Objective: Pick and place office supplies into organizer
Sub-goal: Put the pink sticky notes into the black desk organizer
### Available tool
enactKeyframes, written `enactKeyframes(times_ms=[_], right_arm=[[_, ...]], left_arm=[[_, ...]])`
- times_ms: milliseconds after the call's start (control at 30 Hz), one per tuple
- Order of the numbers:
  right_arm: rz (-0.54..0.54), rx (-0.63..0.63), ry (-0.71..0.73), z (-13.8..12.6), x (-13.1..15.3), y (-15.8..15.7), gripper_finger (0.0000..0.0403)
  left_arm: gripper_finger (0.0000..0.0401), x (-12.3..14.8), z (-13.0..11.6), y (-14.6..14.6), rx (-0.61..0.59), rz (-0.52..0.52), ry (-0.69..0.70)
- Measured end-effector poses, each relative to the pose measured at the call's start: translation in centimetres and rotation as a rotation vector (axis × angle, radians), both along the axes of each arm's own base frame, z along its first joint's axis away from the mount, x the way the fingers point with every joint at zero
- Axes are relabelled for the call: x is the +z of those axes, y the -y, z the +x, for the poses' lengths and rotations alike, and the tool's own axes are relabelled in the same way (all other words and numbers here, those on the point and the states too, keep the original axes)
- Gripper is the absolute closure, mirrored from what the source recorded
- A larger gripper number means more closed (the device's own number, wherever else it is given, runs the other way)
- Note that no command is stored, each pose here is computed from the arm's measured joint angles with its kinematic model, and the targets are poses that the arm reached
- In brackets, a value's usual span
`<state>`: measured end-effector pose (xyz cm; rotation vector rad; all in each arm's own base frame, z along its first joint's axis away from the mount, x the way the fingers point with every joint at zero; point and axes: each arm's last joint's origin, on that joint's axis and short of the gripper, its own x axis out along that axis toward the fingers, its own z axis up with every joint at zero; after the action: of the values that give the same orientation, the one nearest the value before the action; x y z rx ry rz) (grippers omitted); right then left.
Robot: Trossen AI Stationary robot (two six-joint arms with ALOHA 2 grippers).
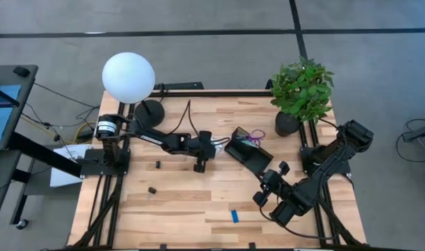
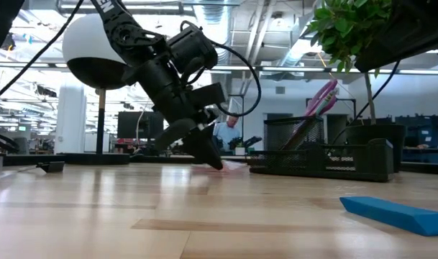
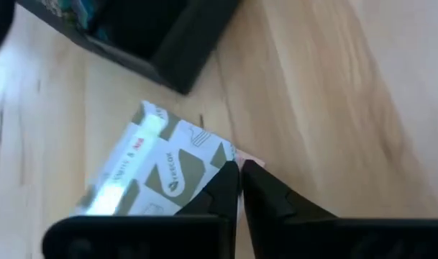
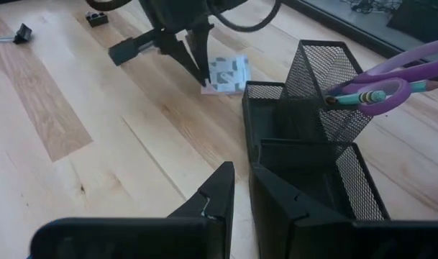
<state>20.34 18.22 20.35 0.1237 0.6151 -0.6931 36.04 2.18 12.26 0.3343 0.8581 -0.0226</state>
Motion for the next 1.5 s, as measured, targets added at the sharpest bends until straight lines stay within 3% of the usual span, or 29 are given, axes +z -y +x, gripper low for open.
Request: enactKeyframes(times_ms=[300,533,700,833,1033,1133,1367,1500], right_arm=[[-0.013,0.008,0.003,-0.2,0.0,-0.1,0.0363],[-0.195,0.12,-0.031,-0.4,0.3,-0.3,0.0363],[-0.232,0.157,-0.014,-1.0,0.4,-0.9,0.0363],[-0.217,0.174,0.063,-2.1,1.1,-1.5,0.0363],[-0.301,0.289,0.384,-5.9,3.5,-3.5,0.0363],[-0.284,0.321,0.476,-7.3,4.3,-4.1,0.0363],[-0.207,0.251,0.506,-6.0,4.6,-3.8,0.0363],[-0.22,0.208,0.442,-4.2,4.6,-3.1,0.0363]], left_arm=[[0.0399,1.5,0.6,2.2,0.092,-0.14,0.091],[0.04,6.1,0.8,4.5,0.175,-0.302,0.241],[0.0401,9.9,-0.7,5.3,0.157,-0.383,0.305],[0.0401,13.3,-2.1,6.1,0.103,-0.413,0.407],[0.0401,16.5,-3.1,7.1,-0.012,-0.463,0.549],[0.0401,17.2,-3.2,7.5,-0.072,-0.475,0.607],[0.0401,18.8,-3.2,9.4,-0.356,-0.601,0.718],[0.0401,19.1,-3.4,10.0,-0.406,-0.615,0.734]])
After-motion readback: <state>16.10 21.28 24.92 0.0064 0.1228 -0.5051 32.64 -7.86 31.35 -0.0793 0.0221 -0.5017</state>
